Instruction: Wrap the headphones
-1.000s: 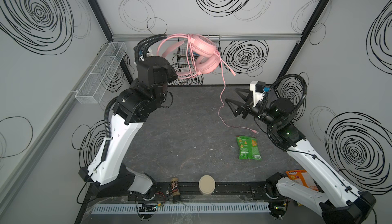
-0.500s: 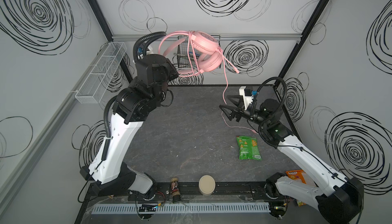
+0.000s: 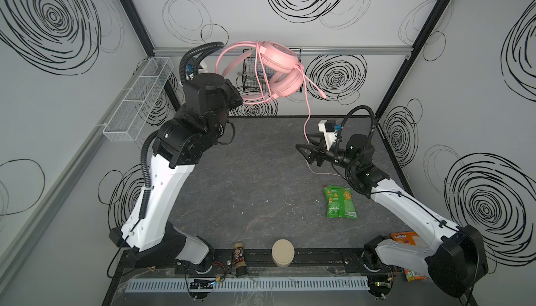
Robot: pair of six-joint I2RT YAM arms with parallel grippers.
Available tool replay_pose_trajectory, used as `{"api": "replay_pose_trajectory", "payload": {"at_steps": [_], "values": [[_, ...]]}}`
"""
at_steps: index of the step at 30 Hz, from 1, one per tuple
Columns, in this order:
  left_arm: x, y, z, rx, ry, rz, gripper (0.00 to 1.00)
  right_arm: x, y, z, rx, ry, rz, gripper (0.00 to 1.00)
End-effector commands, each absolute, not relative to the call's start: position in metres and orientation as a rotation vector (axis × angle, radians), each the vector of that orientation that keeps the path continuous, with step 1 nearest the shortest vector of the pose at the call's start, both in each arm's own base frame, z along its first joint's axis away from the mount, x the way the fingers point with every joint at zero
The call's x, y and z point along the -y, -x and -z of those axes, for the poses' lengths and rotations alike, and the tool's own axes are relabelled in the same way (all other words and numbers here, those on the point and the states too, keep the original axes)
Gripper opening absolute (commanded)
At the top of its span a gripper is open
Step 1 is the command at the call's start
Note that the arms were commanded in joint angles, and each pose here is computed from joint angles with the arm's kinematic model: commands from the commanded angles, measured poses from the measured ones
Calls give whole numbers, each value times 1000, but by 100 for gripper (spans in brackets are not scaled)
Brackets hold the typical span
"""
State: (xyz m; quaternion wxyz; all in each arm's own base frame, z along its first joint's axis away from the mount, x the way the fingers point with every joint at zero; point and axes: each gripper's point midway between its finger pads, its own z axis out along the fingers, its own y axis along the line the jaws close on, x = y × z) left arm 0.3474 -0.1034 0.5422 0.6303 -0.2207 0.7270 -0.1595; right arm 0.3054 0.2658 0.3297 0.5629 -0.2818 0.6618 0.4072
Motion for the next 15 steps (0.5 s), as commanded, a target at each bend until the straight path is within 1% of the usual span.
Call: {"api": "replay_pose_trajectory", "payload": {"at_steps": [1, 4, 5, 8, 10, 11, 15], "values": [[92, -335, -584, -1509, 586, 513, 0, -268, -307, -340, -1503, 679, -958, 64], [87, -335, -584, -1506, 596, 516, 0, -269, -308, -340, -1508, 683, -954, 37], [86, -335, -583, -1508, 598, 516, 0, -268, -309, -340, -1513, 678, -947, 29], [82, -337, -582, -1503, 605, 528, 0, -263, -316, -335, -1558, 653, -892, 12], [81, -338, -580, -1507, 605, 527, 0, -256, -325, -334, -1597, 619, -839, 2], [80, -339, -578, -1511, 606, 523, 0, -253, -329, -337, -1611, 601, -814, 0], [75, -340, -569, -1521, 613, 498, 0, -243, -328, -364, -1582, 602, -751, 0]]}}
